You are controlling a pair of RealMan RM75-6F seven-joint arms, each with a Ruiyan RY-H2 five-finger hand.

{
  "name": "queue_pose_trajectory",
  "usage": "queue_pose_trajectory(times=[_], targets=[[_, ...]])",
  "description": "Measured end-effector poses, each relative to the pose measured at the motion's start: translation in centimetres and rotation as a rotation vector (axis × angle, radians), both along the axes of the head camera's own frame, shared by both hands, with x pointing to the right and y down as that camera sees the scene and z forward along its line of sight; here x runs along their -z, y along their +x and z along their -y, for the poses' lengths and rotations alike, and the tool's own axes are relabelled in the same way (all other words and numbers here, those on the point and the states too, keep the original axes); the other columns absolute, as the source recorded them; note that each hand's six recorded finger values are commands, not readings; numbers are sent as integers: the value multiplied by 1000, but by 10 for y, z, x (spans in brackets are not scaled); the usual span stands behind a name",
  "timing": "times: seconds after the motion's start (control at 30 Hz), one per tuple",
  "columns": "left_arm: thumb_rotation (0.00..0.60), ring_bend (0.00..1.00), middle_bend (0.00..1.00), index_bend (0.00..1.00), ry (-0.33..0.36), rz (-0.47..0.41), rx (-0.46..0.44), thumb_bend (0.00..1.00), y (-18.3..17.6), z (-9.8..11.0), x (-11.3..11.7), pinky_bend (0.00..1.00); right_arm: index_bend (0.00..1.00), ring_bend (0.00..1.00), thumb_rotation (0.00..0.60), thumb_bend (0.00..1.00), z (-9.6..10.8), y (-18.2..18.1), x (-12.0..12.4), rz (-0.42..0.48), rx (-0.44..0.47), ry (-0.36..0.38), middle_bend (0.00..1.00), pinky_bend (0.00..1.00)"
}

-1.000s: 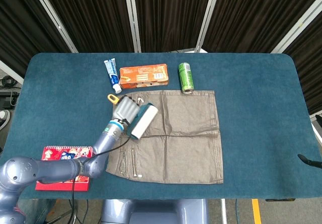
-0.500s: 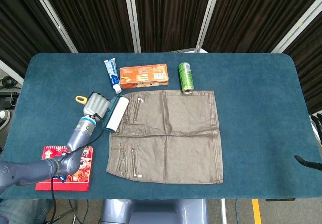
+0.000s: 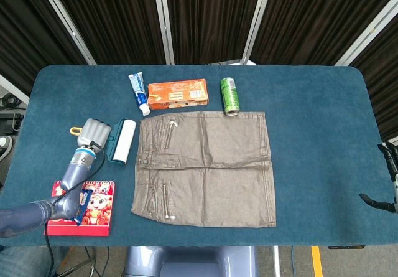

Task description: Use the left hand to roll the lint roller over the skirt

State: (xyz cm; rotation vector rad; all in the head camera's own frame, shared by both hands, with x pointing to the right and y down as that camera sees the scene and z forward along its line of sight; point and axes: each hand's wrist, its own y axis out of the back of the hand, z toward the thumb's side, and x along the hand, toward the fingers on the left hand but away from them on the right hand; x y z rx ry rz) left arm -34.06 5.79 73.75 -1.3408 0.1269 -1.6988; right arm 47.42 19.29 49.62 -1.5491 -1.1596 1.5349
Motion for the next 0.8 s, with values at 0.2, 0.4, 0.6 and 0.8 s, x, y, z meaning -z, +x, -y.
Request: queue_pose_trajectory(times=[0.2,0.4,0.6,0.8], targets=[[600,2,0,17,20,-64,100,0,-23,-4,3,127,0,0,600,0,-1,-2,1,3,5,1,0,0],[600,0,0,0,85,-202,231,0,-36,-5,29,74,0,0,600,0,-2,-5,3,16,16,6,0,0],[600,0,0,0,163,-369,352,0,-52,-15,68,16,0,0,600,0,-3,-8,6,28,27,13,0,0],[600,0,0,0,265,-502,427,0,-74,-48,116,0,0,0,600,0,-5,-11,8,34,45,19,0,0]])
